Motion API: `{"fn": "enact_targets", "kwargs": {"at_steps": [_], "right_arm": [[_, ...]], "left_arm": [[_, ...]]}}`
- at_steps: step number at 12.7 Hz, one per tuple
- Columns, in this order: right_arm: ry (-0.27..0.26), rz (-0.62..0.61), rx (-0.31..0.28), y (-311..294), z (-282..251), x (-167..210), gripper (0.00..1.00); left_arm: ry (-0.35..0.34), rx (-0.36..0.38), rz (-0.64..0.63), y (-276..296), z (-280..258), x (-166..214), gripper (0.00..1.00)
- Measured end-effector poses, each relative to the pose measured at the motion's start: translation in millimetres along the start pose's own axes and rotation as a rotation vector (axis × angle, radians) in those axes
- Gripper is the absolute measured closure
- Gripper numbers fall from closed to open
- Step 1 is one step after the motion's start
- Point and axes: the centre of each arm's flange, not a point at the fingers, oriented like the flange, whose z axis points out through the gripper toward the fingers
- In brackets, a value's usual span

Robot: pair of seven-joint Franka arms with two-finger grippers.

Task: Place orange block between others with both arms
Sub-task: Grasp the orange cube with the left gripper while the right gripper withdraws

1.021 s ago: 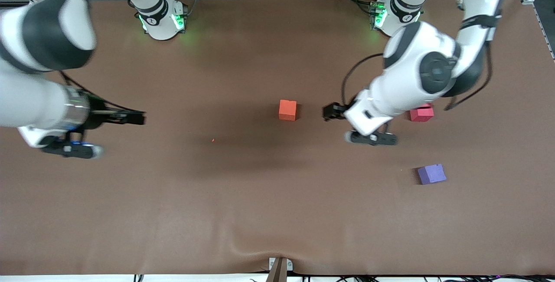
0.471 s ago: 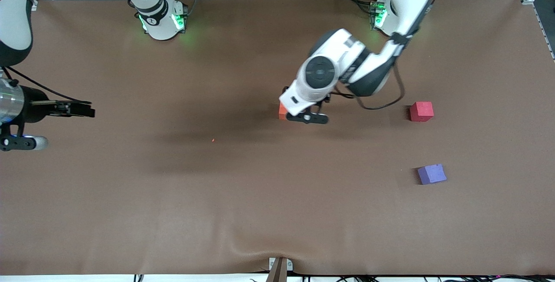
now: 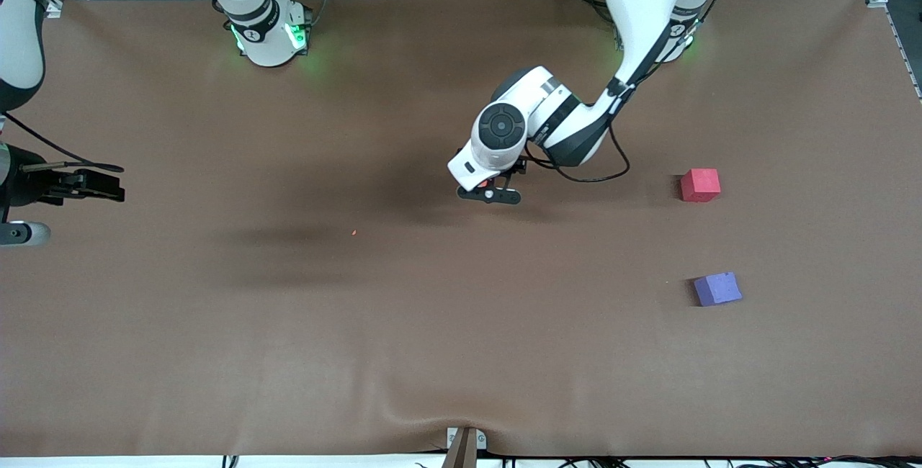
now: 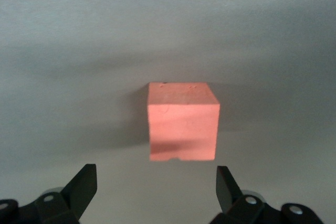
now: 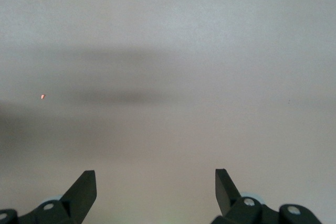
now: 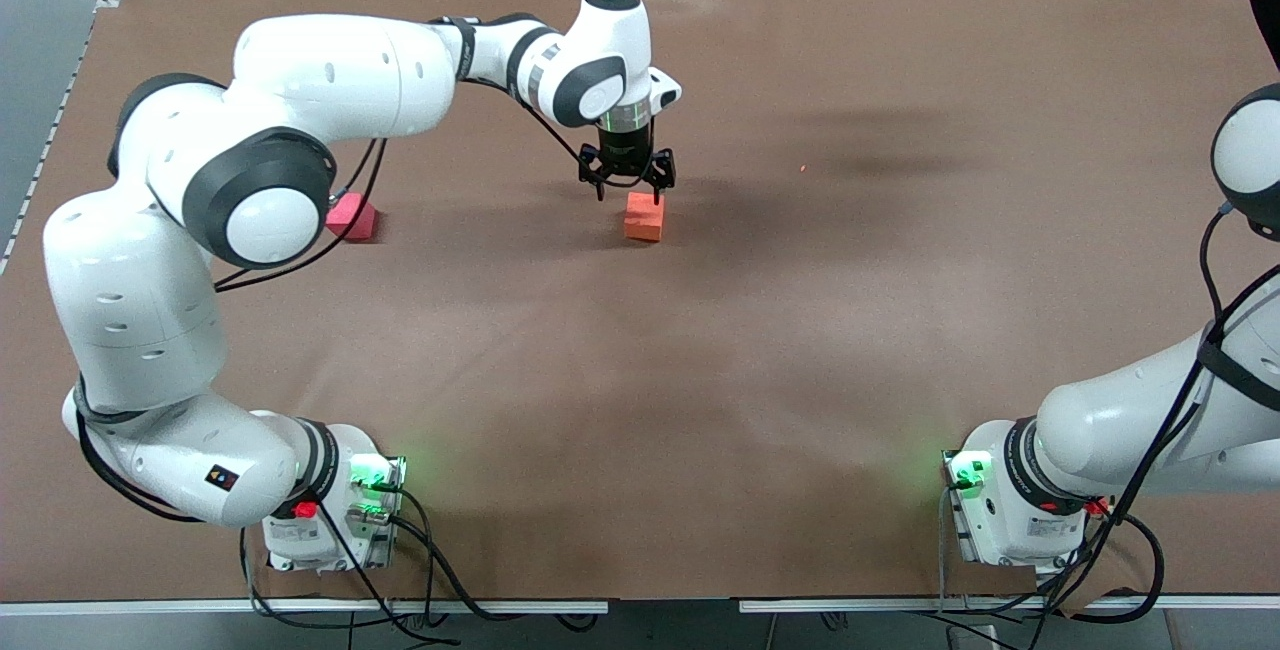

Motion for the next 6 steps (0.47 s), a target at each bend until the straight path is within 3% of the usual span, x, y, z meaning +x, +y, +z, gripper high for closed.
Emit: {"fn": "enact_targets", "kwargs": {"at_steps": [6], "right_arm": [[0.01, -0.002, -0.004, -3, -15, -14, 0.0]], "left_arm": [[0.039, -0.022, 0.0, 11, 49, 7, 0.0]]}}
